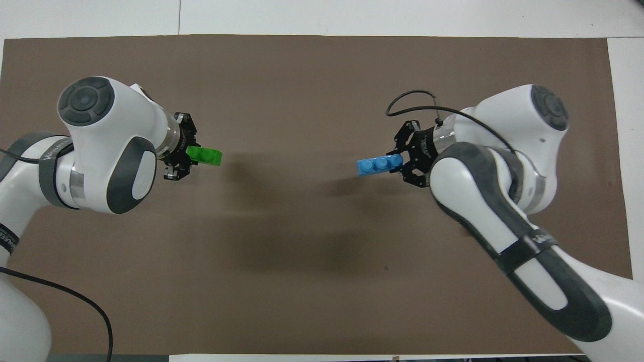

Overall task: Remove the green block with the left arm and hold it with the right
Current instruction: 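Carry the green brick toward the yellow bricks while the right gripper carries blue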

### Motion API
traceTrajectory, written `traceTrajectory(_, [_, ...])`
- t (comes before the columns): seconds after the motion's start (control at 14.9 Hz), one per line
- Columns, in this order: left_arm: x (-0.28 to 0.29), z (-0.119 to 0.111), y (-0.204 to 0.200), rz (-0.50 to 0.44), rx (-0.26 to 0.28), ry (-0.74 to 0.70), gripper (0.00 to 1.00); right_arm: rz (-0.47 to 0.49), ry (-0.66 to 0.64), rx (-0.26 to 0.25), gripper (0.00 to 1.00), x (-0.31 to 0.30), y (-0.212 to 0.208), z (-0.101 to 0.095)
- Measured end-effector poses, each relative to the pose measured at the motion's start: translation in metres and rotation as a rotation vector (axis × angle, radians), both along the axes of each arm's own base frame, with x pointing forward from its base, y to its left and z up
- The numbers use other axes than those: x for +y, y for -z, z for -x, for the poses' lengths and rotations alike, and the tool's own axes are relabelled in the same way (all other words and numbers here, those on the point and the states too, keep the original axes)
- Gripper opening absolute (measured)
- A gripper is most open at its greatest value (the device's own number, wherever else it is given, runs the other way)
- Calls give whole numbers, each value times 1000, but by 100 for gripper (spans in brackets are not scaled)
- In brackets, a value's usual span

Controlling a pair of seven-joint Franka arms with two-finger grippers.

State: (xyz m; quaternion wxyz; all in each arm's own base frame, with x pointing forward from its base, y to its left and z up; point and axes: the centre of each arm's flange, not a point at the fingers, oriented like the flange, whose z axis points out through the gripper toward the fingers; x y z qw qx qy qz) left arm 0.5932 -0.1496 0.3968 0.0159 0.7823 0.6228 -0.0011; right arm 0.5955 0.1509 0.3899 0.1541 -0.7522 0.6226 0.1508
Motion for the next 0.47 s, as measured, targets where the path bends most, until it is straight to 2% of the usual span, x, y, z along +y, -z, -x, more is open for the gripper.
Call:
traceTrajectory(0.27, [60, -10, 5, -4, 1, 79, 36, 15, -71, -58, 34, -93, 4, -14])
traceTrajectory(0.47, [99, -13, 16, -6, -33, 123, 36, 21, -72, -43, 34, -168, 41, -15])
